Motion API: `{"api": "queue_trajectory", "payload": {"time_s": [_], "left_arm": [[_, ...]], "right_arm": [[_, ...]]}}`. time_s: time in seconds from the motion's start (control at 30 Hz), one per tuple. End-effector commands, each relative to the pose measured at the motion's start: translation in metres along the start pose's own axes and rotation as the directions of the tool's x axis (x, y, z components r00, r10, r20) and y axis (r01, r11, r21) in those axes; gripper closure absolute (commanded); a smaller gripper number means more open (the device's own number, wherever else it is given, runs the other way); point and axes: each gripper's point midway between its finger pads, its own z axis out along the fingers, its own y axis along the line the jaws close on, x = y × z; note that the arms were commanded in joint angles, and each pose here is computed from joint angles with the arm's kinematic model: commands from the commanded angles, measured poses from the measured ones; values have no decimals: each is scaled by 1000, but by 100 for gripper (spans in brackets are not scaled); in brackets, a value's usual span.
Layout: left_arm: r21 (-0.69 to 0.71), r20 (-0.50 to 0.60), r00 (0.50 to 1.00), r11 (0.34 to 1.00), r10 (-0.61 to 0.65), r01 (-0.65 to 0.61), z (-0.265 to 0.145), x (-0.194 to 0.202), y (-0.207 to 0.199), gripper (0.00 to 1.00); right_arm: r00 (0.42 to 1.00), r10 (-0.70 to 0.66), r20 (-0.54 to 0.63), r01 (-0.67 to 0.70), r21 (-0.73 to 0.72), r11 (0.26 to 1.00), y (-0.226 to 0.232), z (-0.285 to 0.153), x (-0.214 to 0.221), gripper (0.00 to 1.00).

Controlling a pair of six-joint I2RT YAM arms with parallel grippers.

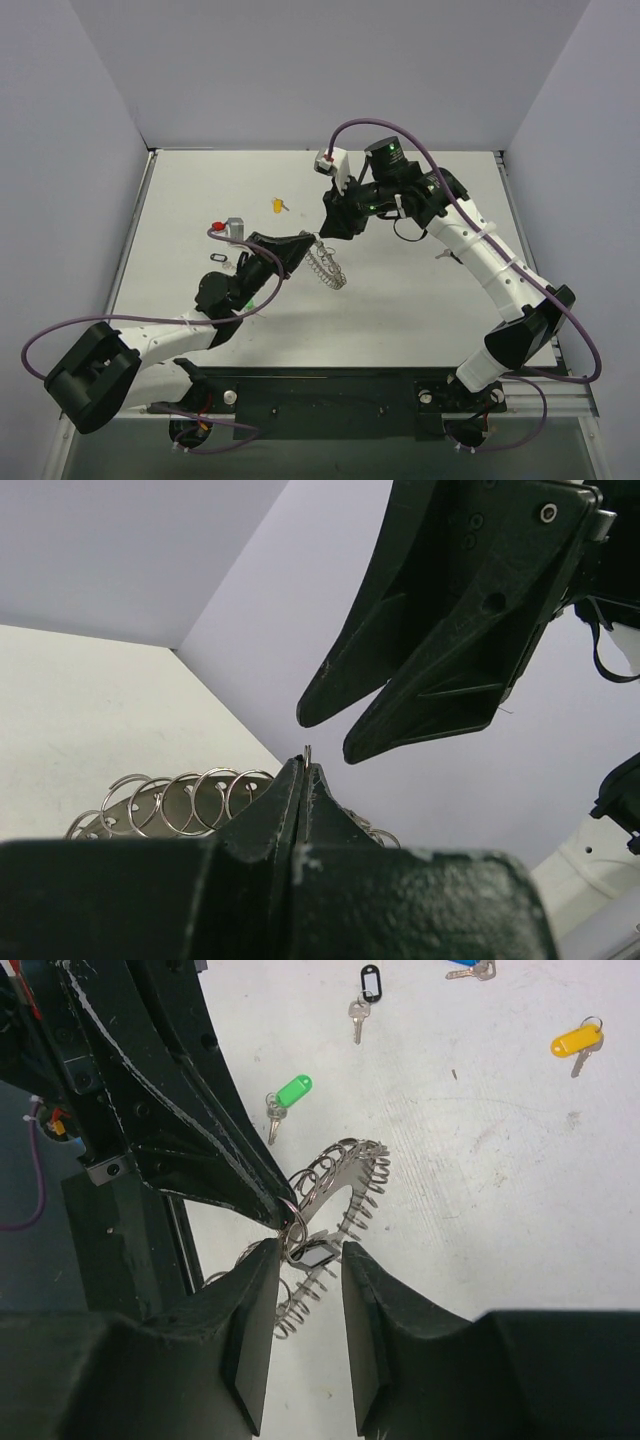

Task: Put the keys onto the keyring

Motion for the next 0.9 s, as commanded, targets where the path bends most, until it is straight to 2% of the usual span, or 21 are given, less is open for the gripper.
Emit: {"api": "queue_trajectory", "payload": {"time_s": [0.0, 0.13, 0.37, 0.5, 0.7, 0.87], "left_arm": [[339, 281, 960, 935, 2, -101, 0, -78, -89, 100], [355, 282, 959, 926, 25, -129, 1, -80, -93, 100], [377, 288, 957, 914, 35, -147, 2, -85, -99, 100], [382, 277, 960, 913, 35, -144, 2, -83, -98, 100], [390, 263, 964, 911, 31, -136, 0, -80, -99, 100], [388, 246, 969, 913, 26, -123, -1, -76, -96, 100]], "right_arm": [[999, 43, 29, -42, -30, 999, 5, 4, -5, 76], [996, 88, 34, -86, -66, 994, 12, 6, -2, 82], [987, 150, 56, -147, -57, 987, 10, 10, -5, 82], [981, 168, 100, -158, -98, 983, 15, 12, -18, 89], [981, 157, 111, -141, -134, 981, 19, 12, -21, 100], [988, 101, 116, -87, -121, 989, 18, 7, -23, 100]]}}
